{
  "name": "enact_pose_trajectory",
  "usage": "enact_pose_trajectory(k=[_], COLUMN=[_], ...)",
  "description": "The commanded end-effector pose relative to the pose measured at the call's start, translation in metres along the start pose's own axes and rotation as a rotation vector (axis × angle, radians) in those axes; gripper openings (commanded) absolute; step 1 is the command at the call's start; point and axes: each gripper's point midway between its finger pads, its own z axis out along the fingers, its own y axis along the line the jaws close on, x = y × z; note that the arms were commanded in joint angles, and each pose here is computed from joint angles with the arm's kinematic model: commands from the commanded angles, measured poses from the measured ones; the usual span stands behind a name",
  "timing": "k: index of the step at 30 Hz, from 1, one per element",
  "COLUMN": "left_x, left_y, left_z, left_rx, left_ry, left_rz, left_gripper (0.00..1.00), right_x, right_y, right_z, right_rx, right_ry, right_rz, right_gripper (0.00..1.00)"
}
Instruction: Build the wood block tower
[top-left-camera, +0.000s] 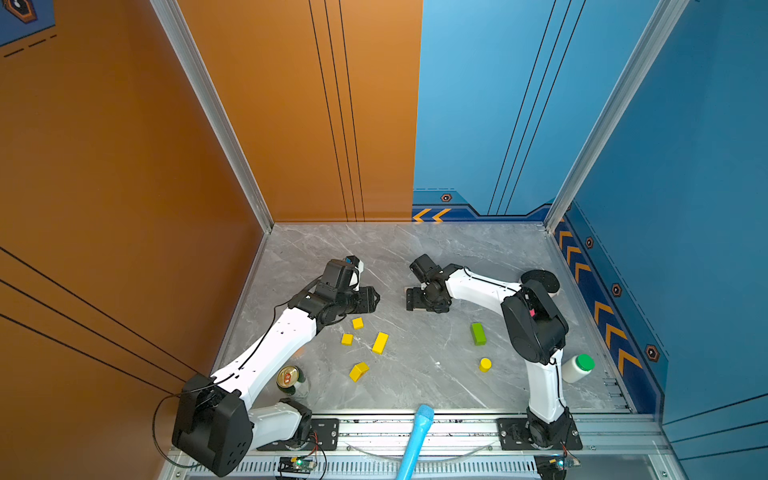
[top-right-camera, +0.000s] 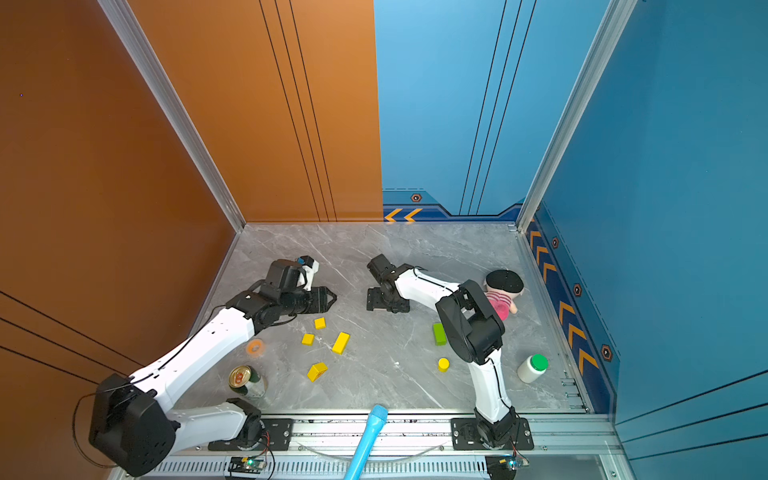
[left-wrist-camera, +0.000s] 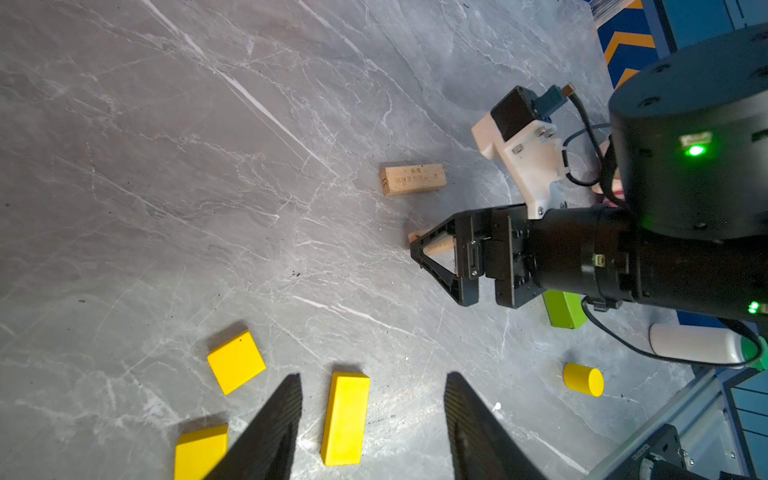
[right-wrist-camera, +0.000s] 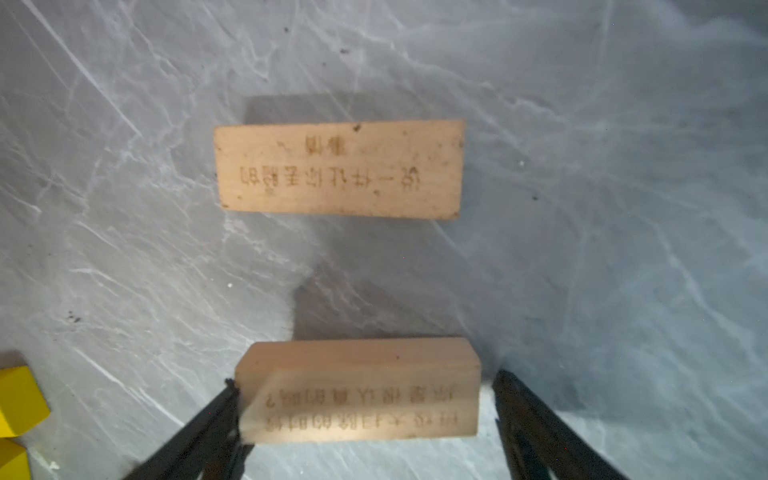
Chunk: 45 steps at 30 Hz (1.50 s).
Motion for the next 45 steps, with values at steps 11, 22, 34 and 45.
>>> enact_pose_trajectory(k=[11, 22, 34, 45], left_x=[0.004, 0.004, 0.005, 0.032], left_y=[0.005, 0.005, 0.002, -0.05], left_z=[-0.002, -0.002, -0.001, 0.015], left_rx=[-0.02, -0.017, -0.008, 0.178], left_ry=[0.004, 0.007, 0.011, -0.035], left_rz=[0.009, 0.009, 0.008, -0.074], left_gripper=[0.57, 0.57, 0.46, 0.16], right_x=[0.004, 0.014, 0.001, -0.015], right_y=[-0.006, -0.018, -0.013, 0.008], right_z=[-0.012, 0.011, -0.006, -0.028], right_rx=[0.115, 0.2, 0.182, 0.07], right_ry=[0.017, 0.052, -0.018, -0.056], right_rz=[-0.064, -0.086, -0.065, 0.026], right_gripper=[0.88, 1.0, 1.0, 1.0])
